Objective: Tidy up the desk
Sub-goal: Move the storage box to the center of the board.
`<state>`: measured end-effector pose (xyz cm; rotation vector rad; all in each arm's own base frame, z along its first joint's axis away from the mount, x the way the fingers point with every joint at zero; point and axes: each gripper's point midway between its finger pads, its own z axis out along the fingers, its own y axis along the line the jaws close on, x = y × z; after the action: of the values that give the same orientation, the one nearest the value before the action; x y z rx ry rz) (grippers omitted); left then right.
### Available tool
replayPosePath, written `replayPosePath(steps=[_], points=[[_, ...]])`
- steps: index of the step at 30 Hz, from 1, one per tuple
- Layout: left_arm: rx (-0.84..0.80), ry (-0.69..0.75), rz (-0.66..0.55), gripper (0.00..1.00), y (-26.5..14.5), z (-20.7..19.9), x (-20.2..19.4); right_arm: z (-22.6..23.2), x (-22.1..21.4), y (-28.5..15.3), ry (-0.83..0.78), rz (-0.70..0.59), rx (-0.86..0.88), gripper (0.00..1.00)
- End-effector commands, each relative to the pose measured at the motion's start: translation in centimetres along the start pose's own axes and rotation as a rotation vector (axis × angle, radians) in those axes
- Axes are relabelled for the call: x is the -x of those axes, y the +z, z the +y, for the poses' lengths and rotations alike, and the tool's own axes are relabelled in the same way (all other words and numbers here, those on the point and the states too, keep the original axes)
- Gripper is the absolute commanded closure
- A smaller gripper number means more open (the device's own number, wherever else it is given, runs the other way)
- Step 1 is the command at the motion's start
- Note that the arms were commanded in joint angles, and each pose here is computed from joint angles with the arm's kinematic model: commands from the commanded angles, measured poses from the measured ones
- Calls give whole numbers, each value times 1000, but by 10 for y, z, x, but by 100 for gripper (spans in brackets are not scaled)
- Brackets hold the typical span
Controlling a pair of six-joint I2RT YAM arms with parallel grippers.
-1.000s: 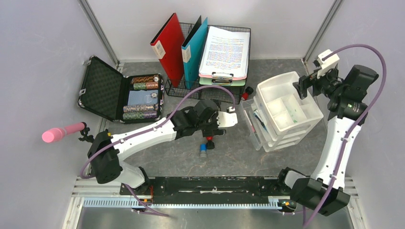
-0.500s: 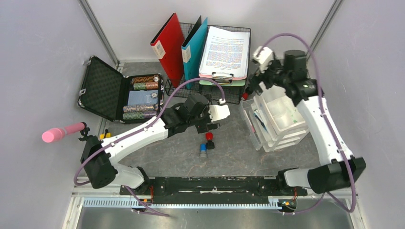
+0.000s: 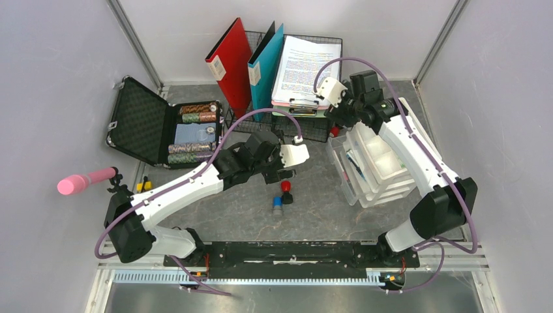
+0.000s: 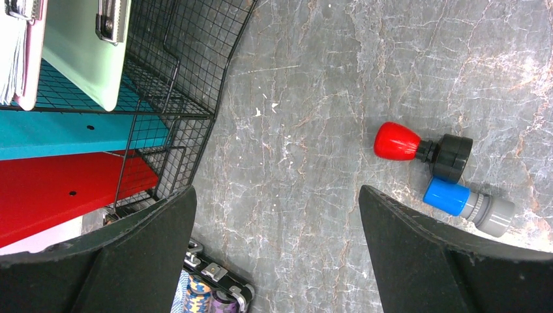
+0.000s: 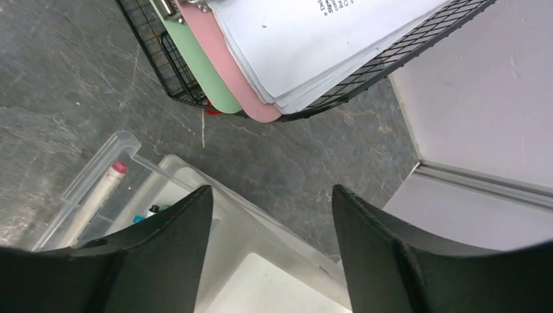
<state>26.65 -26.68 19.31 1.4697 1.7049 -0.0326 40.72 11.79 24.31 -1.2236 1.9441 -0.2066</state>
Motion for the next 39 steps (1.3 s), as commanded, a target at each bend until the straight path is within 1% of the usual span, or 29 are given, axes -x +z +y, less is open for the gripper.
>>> replayPosePath(steps=[1, 4, 9, 19, 29, 35, 39], points=[[23, -44, -31, 0, -6, 4, 6, -17, -4, -9, -63, 71, -62, 30], [26, -43, -30, 0, -7, 5, 6, -11, -18, -8, -84, 117, -49, 35], [26, -36, -34, 0, -7, 5, 6, 0, -38, -12, -119, 180, -26, 39], [23, -24, -20, 0, -3, 5, 4, 16, -74, -25, -213, 270, -24, 40], [21, -22, -15, 0, -2, 4, 3, 18, -98, -39, -256, 309, -52, 41], [18, -25, -11, 0, -3, 3, 0, 6, -105, -50, -242, 303, -80, 41], [19, -26, -10, 0, -3, 2, 0, 4, -88, -50, -203, 217, -84, 39]])
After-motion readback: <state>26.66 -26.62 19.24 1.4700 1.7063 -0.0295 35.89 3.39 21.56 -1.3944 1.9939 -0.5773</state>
